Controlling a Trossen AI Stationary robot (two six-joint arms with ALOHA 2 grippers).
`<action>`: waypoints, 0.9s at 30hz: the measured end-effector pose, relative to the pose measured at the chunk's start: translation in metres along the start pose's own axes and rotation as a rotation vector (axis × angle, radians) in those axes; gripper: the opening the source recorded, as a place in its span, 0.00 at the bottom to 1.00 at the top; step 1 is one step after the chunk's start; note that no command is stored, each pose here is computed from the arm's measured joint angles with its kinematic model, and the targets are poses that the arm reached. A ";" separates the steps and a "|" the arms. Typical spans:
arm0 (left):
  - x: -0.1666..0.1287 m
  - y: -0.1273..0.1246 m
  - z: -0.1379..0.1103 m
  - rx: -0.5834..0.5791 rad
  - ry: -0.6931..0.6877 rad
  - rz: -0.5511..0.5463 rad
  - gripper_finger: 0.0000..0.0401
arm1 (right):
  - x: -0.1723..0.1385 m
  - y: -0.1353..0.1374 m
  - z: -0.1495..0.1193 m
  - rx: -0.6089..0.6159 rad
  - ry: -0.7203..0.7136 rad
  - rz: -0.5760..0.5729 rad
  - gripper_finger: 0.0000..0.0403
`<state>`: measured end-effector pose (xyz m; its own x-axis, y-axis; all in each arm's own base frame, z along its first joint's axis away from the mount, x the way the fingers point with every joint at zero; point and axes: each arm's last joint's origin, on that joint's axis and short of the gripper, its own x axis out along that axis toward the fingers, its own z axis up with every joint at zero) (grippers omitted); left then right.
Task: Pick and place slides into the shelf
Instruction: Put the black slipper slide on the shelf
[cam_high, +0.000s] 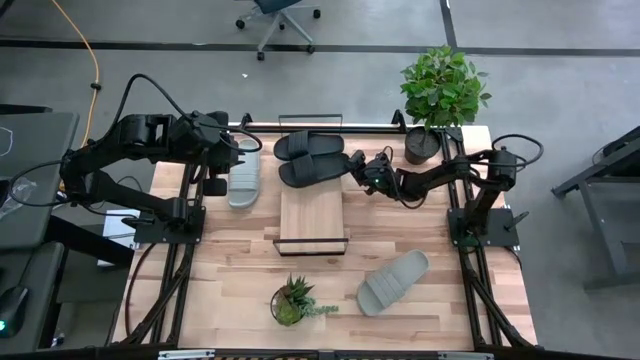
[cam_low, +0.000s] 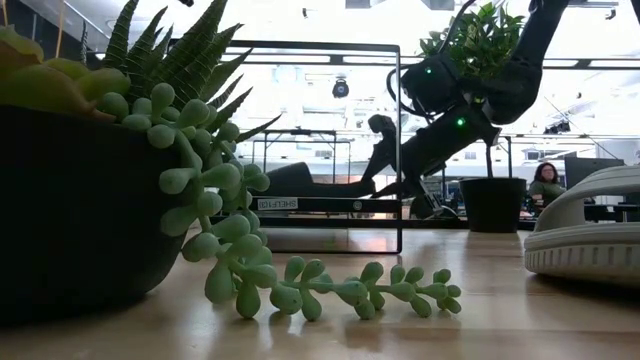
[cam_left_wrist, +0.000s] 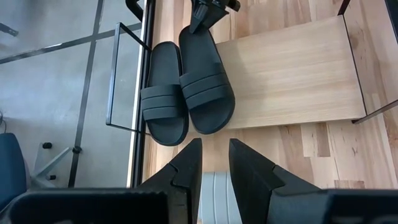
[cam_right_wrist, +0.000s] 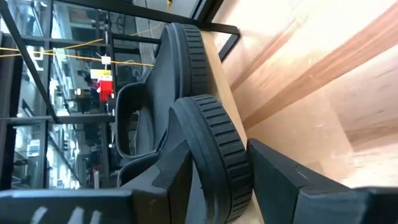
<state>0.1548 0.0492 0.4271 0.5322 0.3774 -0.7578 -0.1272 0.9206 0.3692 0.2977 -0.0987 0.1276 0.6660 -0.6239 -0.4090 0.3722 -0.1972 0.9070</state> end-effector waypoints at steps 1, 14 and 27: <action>0.000 0.000 0.000 0.001 0.000 0.000 0.17 | 0.000 0.000 0.000 0.000 0.008 -0.002 0.35; 0.000 0.000 0.000 -0.001 0.000 0.000 0.17 | 0.000 0.002 -0.001 0.000 0.026 0.013 0.35; 0.000 0.000 0.000 -0.001 -0.001 0.001 0.17 | 0.001 0.001 -0.002 0.003 0.063 0.007 0.35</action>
<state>0.1549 0.0492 0.4272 0.5328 0.3779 -0.7572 -0.1287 0.9205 0.3689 0.3001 -0.0976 0.1283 0.7080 -0.5765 -0.4079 0.3655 -0.1950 0.9102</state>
